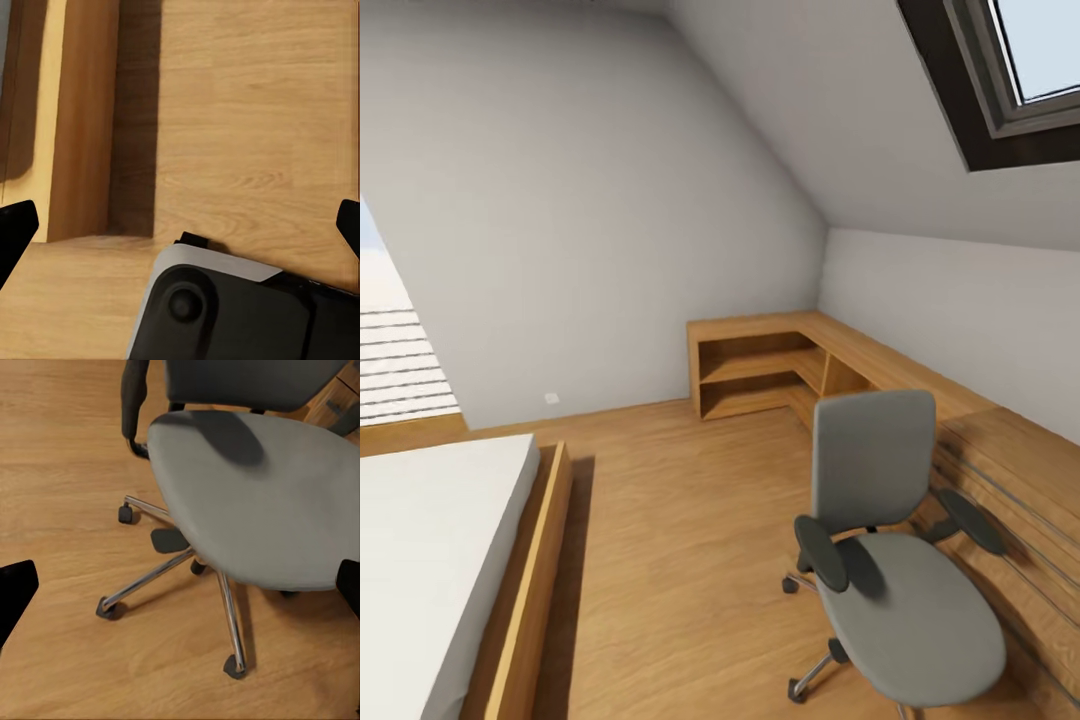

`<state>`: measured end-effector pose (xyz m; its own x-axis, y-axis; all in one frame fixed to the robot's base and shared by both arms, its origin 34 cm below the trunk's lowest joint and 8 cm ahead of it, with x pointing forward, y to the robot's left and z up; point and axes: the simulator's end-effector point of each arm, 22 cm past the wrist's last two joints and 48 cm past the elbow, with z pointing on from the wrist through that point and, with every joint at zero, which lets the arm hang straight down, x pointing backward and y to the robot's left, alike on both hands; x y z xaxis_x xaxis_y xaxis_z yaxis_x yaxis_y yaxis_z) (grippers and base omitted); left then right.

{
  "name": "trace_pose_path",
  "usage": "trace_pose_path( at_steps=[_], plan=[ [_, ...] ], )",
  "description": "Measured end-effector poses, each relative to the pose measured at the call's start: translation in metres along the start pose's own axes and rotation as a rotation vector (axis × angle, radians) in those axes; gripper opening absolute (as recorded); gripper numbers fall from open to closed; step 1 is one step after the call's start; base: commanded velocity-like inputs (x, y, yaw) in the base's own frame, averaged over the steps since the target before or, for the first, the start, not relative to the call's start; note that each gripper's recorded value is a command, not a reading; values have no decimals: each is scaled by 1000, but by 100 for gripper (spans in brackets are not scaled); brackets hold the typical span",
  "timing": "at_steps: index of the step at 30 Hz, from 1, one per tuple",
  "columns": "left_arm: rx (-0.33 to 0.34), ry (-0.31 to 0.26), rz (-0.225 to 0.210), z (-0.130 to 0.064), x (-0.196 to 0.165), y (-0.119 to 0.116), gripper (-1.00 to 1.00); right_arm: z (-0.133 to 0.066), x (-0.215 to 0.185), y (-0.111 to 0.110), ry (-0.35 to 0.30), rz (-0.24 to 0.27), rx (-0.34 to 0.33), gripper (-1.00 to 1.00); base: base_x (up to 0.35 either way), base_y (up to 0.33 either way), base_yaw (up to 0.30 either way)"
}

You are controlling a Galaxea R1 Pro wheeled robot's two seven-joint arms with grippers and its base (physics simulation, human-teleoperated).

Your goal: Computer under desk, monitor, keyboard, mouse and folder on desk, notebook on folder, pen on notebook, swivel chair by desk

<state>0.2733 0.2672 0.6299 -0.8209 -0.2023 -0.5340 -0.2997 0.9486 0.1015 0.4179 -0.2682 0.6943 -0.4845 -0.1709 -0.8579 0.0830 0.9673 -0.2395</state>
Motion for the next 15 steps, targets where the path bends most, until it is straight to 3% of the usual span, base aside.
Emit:
trace_pose_path(
  at_steps=[9, 15],
  plan=[
    [4, -15, -2, 1, -5, -2, 100, 1, -7, 2, -22, 0, -8, 100, 32, -12, 12],
    [6, -24, -4, 1, -8, -3, 100, 2, -11, 2, -31, 1, -8, 100, 1, 0, 107]
  ],
)
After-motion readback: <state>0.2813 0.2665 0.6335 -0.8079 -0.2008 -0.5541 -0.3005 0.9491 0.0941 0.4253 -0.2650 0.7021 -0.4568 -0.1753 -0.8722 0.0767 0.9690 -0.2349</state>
